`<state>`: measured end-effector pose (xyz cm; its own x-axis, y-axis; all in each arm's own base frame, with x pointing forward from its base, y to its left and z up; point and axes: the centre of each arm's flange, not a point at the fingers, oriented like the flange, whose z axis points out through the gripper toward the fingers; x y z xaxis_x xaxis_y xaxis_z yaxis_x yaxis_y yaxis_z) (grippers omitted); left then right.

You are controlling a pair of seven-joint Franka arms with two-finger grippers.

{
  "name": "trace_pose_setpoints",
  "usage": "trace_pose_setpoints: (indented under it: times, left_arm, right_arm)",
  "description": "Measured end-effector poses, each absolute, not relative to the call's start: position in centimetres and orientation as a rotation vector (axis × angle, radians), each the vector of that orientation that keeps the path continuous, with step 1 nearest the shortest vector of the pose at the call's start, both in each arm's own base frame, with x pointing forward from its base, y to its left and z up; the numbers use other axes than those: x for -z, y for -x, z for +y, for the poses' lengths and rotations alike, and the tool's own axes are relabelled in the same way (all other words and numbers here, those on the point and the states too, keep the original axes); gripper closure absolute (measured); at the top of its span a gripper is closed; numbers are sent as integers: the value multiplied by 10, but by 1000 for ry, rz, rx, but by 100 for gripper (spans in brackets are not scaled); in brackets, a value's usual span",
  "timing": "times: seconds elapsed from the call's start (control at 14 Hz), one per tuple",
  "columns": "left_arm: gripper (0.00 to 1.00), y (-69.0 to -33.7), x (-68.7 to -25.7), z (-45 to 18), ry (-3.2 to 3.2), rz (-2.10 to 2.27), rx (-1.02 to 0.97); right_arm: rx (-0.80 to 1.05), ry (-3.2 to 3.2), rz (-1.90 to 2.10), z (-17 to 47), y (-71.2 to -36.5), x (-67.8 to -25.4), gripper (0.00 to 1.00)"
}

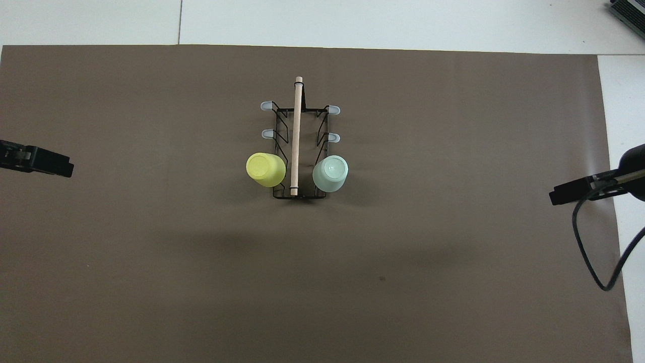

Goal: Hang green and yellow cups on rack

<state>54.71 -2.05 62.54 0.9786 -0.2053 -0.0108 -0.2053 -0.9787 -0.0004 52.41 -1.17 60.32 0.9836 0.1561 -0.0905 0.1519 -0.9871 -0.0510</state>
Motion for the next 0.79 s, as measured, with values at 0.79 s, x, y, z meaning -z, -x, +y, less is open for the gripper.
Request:
trace_pose_setpoints:
  times: [0.79]
  left_arm:
    - [0,-547,-625,-20,3123,324,-18]
  right_arm:
    - [-140,3027,-114,-18,-525,-610,0]
